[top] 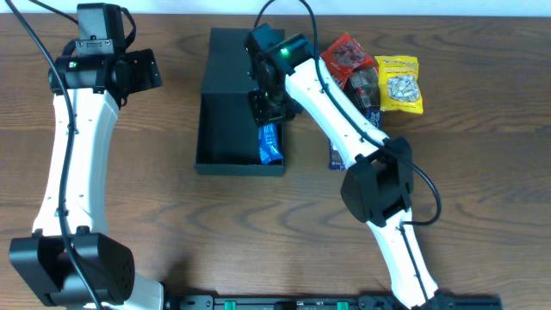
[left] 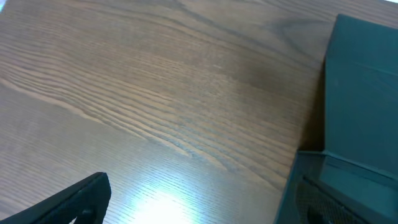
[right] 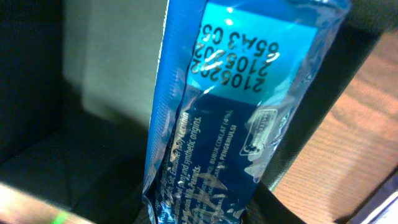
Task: Pack container
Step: 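Lower the blue bar into the black box and open the right gripper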
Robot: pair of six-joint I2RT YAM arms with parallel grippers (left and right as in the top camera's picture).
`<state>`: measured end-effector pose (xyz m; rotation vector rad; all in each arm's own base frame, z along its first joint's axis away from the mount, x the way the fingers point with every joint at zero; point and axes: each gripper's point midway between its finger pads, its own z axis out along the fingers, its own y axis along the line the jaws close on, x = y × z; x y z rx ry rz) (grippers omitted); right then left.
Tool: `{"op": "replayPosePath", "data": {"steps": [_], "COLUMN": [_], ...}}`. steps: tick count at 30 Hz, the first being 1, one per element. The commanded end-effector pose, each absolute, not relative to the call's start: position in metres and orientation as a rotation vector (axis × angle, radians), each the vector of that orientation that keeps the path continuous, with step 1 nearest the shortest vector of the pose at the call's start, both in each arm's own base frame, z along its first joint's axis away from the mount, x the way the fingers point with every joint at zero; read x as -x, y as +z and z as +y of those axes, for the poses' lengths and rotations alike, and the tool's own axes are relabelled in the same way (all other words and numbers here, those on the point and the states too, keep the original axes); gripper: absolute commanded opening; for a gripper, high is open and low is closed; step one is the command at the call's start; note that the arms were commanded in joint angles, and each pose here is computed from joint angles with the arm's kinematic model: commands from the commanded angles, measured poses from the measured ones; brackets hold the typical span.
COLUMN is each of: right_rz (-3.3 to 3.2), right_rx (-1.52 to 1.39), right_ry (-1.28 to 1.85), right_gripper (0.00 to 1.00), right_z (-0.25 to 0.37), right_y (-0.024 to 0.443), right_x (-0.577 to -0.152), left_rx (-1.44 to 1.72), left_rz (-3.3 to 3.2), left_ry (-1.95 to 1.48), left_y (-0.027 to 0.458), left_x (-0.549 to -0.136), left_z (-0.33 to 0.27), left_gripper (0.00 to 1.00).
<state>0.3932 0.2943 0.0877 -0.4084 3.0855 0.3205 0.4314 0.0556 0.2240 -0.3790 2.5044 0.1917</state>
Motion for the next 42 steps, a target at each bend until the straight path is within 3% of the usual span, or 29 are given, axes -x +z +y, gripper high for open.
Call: {"op": "replayPosePath", "data": {"steps": [1,11,15,20,26,31,32,35,36,38,42], "right_rz": [3.117,3.158,3.169,3.167,3.121,3.015,2.993,2.968,2.961,2.953,2.965], "right_rx": [0.304,0.279,0.264,0.262,0.265,0.283,0.305,0.389,0.418,0.438,0.444], "right_ry": [0.304,0.271,0.264,0.266,0.298,0.342,0.347,0.343,0.342,0.310,0.276], "right_gripper": [0.31,0.33,0.38,0.75,0.79,0.70,0.64,0.23,0.16,0.07,0.02], "right_z": [0.294,0.289,0.288,0.288,0.293,0.299,0.300,0.304,0.306,0.309,0.311], "right_y": [0.083,0.074,0.074,0.075,0.090,0.124,0.129,0.126,0.123,0.110,0.087], "right_x": [-0.389,-0.381,-0.379,-0.380,-0.387,-0.402,-0.405,-0.407,-0.408,-0.411,-0.413], "left_rx": [0.354,0.352,0.352,0.352,0.352,0.352,0.352,0.352,0.352,0.359,0.362], "left_rz": [2.520,2.523,2.523,2.523,2.520,2.519,2.519,2.520,2.520,2.519,2.519], "left_ry": [0.165,0.158,0.158,0.158,0.158,0.157,0.158,0.158,0.157,0.156,0.154], "left_y": [0.222,0.221,0.221,0.222,0.222,0.222,0.222,0.222,0.222,0.222,0.222], "left_x": [-0.430,-0.430,-0.430,-0.430,-0.431,-0.431,-0.431,-0.431,-0.431,-0.431,-0.431], "left_z": [0.053,0.052,0.052,0.052,0.052,0.052,0.052,0.052,0.052,0.052,0.052], "left_gripper": [0.95,0.95,0.95,0.96,0.95,0.96,0.95,0.95,0.95,0.95,0.95]}}
